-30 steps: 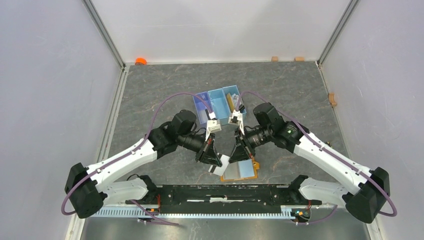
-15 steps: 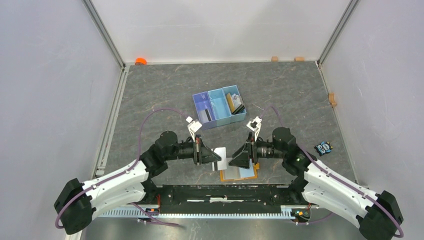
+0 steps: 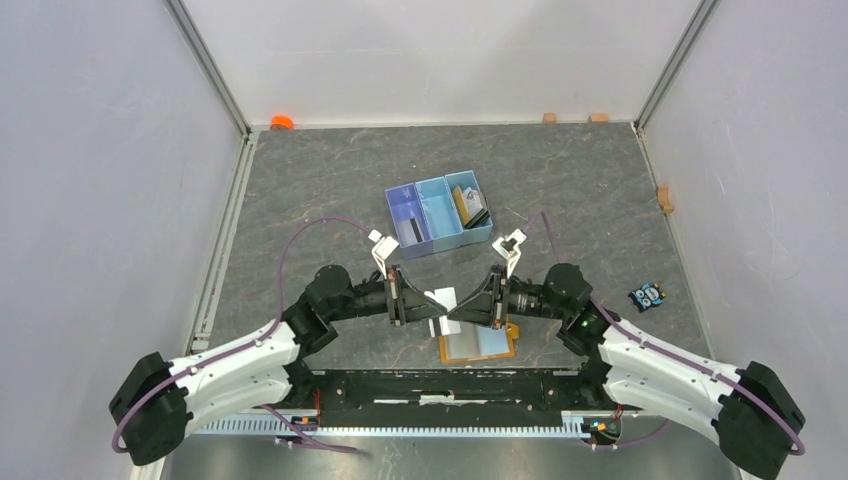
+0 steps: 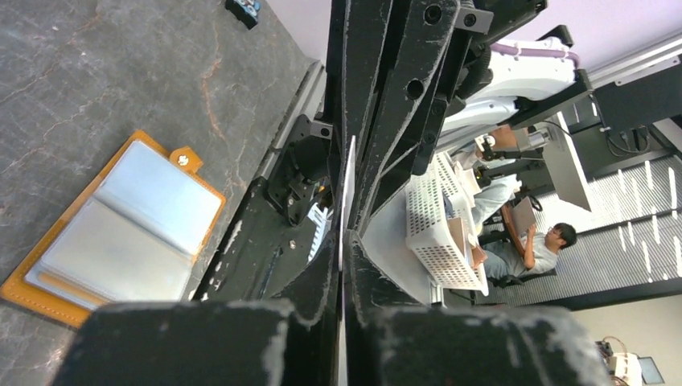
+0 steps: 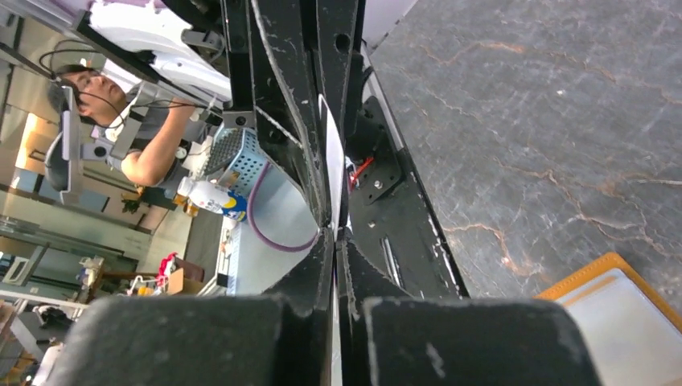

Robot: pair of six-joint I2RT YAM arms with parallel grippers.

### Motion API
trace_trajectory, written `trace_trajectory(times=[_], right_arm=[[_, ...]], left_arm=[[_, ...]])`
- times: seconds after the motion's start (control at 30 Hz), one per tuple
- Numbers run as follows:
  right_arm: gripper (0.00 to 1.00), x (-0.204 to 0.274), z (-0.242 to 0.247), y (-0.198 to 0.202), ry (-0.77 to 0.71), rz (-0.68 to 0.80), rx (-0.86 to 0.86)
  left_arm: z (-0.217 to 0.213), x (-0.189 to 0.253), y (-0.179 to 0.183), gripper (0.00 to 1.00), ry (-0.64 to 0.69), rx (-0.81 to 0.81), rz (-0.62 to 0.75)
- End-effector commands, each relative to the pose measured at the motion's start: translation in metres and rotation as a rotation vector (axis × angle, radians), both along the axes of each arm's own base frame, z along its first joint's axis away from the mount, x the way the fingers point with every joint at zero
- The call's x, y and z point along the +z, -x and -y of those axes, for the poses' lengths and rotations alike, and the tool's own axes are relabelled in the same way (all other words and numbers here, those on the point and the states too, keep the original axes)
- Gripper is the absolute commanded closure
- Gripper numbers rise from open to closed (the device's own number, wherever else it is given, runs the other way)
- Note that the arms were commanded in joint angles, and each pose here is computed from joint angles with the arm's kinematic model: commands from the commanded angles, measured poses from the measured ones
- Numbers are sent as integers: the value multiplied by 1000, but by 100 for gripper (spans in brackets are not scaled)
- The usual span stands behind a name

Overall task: Put the credit cards into the card holder
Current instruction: Insert the credit card into the card holder.

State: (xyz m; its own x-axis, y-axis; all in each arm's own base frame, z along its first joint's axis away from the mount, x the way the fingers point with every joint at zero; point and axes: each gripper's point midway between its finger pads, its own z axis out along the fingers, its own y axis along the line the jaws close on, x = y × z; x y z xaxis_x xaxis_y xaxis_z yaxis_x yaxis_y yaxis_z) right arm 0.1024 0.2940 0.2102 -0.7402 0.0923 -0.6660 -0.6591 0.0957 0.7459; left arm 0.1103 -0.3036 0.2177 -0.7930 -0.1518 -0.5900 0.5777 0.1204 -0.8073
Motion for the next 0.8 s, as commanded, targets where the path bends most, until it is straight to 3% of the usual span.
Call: trace_trajectory(times=[0.0,0.1,0.17,0.2,0.33,0.53,0.67,0.77], right_arm=[[100,-12,-1,-7,48,-9,-40],[100,-45,10,-18,196,-40,-112],[100,-61,20,-25,258,-65,-146],[100,-69,27,-29,282,-79,-168],[100,-101,58,-46,360,-142,-257],[100,-134,86,-49,428,-194,-308],[100,-149,92,-41,395,-261,-290],[100,-155,92,-35,388,-288,-279]], left_arm=[[2,-10,-3,86,-28,23,-36],[-2,-39,-13,43,-166,81,-88],[-7,-59,-18,27,-264,120,-124],[-10,-70,-21,25,-311,139,-140],[-20,-115,-25,23,-496,196,-219],[-13,-156,-23,29,-644,264,-274],[-5,-170,-19,31,-670,275,-299],[-2,-178,-18,40,-695,276,-308]])
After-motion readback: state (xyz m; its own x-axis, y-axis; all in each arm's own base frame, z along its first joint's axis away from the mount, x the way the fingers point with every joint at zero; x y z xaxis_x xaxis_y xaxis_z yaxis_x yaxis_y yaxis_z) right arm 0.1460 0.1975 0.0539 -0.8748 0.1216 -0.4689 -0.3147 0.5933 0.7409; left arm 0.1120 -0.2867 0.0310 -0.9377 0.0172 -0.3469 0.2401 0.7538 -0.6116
